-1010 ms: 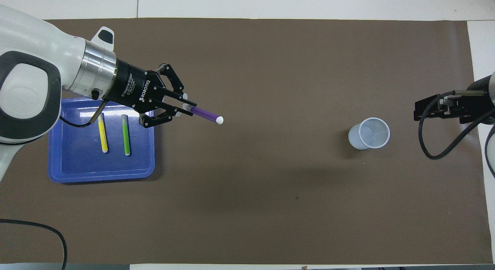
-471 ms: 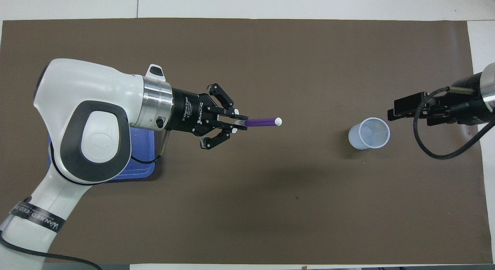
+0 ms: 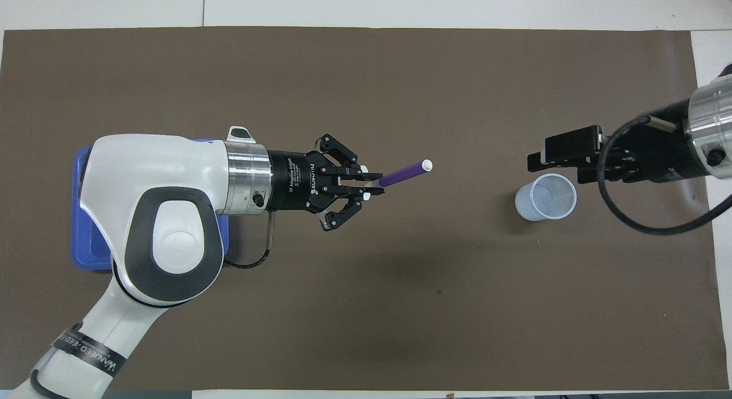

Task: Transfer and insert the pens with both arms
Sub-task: 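Lift the purple pen with the left gripper while the right gripper approaches, then grasp the purple pen tip with the right gripper, open the left gripper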

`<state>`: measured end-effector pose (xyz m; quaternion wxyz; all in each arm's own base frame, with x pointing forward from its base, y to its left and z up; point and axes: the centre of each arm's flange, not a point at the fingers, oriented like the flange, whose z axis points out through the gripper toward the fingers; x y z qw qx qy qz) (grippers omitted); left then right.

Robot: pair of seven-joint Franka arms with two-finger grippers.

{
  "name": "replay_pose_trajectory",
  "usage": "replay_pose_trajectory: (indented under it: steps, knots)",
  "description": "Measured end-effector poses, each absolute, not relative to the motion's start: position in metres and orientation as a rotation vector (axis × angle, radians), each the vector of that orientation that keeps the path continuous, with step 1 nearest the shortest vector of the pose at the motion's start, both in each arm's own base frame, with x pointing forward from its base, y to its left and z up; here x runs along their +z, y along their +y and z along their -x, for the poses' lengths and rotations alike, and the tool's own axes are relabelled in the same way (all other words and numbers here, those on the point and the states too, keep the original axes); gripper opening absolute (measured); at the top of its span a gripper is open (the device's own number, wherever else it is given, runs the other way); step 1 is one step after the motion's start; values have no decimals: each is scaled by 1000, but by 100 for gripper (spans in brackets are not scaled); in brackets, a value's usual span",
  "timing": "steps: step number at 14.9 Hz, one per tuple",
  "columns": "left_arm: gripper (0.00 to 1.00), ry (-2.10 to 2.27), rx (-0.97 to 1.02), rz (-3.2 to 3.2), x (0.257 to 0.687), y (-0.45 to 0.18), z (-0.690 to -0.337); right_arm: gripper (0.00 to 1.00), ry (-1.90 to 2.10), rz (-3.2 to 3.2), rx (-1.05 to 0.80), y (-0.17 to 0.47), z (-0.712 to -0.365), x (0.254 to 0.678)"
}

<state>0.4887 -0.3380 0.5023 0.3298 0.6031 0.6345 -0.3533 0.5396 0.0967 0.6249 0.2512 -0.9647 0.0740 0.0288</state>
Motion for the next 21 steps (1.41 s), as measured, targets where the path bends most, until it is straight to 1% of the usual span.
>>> replay_pose_trajectory:
  steps: [4,8,14,18,21]
  knots:
    - [17,1692,-932,-1521,499,-347,-483,100,261,2546,87,138,-537,632]
    - [17,1705,-935,-1506,499,-348,-483,100,229,2533,94,168,-532,631]
    - [17,1707,-920,-1499,500,-358,-476,100,126,2541,84,178,-535,618]
    - [17,1708,-918,-1497,500,-359,-476,98,72,2533,33,194,-546,605]
    - [17,1711,-909,-1489,501,-358,-477,97,55,2533,39,203,-546,602]
